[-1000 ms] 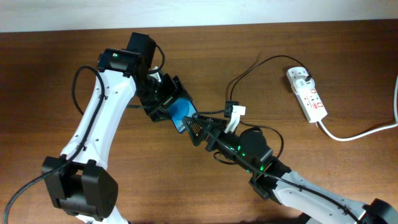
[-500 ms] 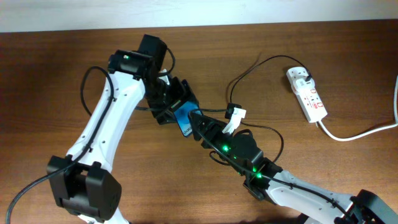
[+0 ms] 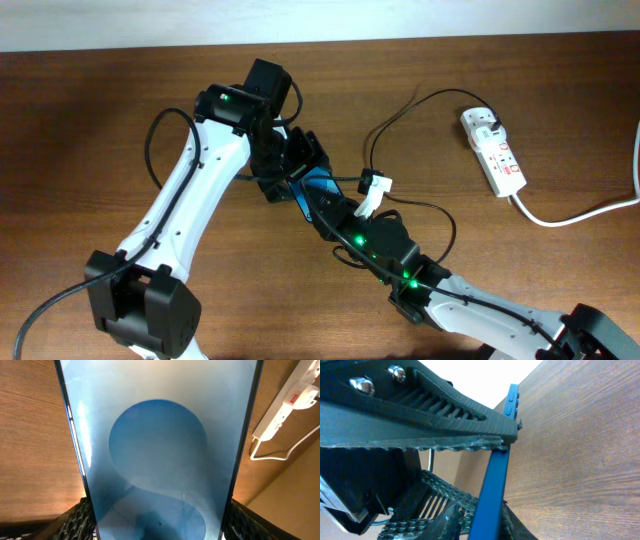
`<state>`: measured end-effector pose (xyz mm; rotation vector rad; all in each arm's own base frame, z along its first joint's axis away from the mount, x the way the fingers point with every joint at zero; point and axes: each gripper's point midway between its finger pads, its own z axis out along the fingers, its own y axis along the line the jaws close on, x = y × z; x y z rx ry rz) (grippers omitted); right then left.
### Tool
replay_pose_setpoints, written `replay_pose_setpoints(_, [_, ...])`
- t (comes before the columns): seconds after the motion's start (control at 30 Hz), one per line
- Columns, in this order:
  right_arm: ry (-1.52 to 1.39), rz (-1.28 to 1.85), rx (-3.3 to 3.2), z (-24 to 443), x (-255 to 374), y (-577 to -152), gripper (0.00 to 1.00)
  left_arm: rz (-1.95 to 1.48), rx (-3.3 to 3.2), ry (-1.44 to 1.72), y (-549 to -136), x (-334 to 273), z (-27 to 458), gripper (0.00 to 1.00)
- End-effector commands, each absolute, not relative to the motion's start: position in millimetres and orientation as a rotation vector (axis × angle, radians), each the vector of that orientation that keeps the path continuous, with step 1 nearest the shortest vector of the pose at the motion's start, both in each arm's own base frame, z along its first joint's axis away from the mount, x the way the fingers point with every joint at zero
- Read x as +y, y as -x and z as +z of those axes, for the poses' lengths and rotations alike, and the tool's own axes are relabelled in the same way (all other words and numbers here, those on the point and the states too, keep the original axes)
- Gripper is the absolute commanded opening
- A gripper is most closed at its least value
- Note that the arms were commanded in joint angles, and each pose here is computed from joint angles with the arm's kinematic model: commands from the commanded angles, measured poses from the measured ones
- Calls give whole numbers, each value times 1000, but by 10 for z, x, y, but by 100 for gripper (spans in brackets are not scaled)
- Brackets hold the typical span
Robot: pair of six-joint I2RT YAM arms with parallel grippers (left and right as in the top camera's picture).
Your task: Plug charger to phone and switch on socket
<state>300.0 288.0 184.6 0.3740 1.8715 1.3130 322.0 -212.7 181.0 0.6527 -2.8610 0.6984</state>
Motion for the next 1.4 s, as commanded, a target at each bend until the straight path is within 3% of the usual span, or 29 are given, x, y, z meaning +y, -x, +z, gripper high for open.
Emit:
replay_pose_setpoints(0.0, [-322,1379,1855,1988,3001,-2955,20,700,-2872,-654,-3221,-2168,1836,42])
replay_pose_setpoints(0.43, [-327,1456,1873,2008,3065,-2892,7,623,-2893,-671,-3196,-2083,1792,49])
replay_pose_setpoints(0.47, [-319,1466,1871,2020,3075,-2882,6,623,-2893,-671,-3196,-2083,1792,52])
replay_pose_setpoints(0.63, [-302,1538,1850,2118,3123,-2836,6,625,-2897,-661,-3198,-2085,1793,91])
replay_pose_setpoints(0.7, [-319,1581,1865,2118,3150,-2803,6,629,-2900,-660,-3207,-2088,1796,100])
replay_pose_setpoints(0.9, [-630,1755,1905,2064,3005,-2937,4,724,-2988,-563,-3336,-2124,2009,99])
replay_pose_setpoints(1.07, [-888,1933,2123,1810,2836,-2908,4,703,-3232,-541,-3399,-1696,2471,99])
replay_pose_setpoints(1.2, [-1169,2204,2254,1886,2718,-2760,4,556,-3386,-603,-3024,-1279,2883,99])
replay_pose_setpoints(1.37, [-1134,2250,2310,1907,2607,-2722,4,668,-3456,-774,-2651,-1063,3317,99])
